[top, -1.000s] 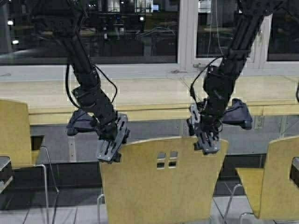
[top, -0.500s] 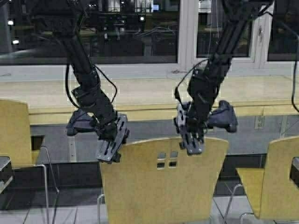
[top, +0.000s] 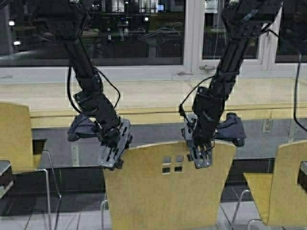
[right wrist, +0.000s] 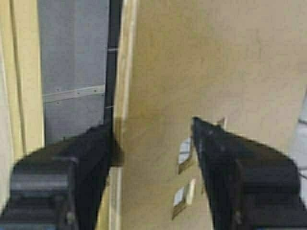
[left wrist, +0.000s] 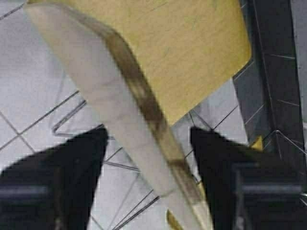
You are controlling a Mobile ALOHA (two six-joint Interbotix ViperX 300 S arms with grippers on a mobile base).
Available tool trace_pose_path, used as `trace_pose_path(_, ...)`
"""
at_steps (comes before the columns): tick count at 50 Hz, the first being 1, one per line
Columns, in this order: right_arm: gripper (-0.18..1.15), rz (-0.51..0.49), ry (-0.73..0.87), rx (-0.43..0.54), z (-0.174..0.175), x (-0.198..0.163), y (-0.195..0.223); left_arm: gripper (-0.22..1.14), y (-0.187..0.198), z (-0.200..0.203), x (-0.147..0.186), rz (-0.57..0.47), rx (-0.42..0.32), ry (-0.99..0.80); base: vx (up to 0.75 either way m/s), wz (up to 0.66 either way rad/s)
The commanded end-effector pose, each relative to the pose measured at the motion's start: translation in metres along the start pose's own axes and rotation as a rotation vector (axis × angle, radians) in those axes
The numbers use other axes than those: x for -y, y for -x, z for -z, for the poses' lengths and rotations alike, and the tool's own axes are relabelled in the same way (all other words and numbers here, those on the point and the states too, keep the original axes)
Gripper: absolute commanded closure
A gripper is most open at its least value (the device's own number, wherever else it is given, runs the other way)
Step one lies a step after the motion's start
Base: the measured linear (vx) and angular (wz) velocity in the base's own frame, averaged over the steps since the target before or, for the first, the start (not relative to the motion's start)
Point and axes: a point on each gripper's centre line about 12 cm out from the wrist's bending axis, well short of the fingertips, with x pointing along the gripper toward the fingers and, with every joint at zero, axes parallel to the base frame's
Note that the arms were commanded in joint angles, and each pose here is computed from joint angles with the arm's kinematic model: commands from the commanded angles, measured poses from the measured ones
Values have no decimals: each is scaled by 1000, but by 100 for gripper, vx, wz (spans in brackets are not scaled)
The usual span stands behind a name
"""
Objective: Push the chairs under the table
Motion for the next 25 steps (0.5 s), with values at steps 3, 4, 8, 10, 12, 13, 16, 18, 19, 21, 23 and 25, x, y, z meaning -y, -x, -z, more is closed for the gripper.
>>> trace_pose_path(3, 11, -59, -4, 1, -4, -31, 9, 2, 8, 0, 20, 38, -4, 10, 1, 1)
trace_pose_path(4, 11, -61, -1, 1, -5, -34, 11, 2, 9, 0, 21, 39, -4, 10, 1, 1)
trace_pose_path(8, 11, -54, -2, -7, -6, -40, 18, 2, 12, -1, 25, 48, -5, 13, 1, 1)
trace_pose_path(10, 11, -37, -1, -19, -6, -41, 22, 2, 13, -1, 29, 55, -6, 15, 1, 1)
trace_pose_path(12, 11, -13, 0, -33, -5, -40, 26, 2, 14, -1, 31, 57, -9, 17, 1, 1)
trace_pose_path(13, 11, -4, -1, -38, -5, -40, 27, 2, 14, 0, 31, 58, -10, 17, 1, 1)
trace_pose_path(16, 11, 21, -4, -57, -4, -43, 33, 2, 15, 0, 32, 56, -15, 19, 1, 1)
trace_pose_path(18, 11, 34, -5, -62, -6, -44, 36, 2, 16, 0, 31, 52, -18, 20, 1, 1)
trace_pose_path(19, 11, 42, -6, -67, -6, -44, 37, 2, 16, 0, 30, 49, -20, 20, 1, 1)
trace_pose_path(21, 11, 54, -4, -71, -8, -44, 40, 2, 16, 1, 30, 45, -24, 19, 1, 1)
trace_pose_path(23, 11, 61, 5, -75, -10, -46, 43, 2, 17, 1, 29, 40, -27, 20, 2, 2)
trace_pose_path(25, 11, 77, 18, -86, -10, -46, 48, 2, 17, 2, 28, 33, -34, 20, 3, 3)
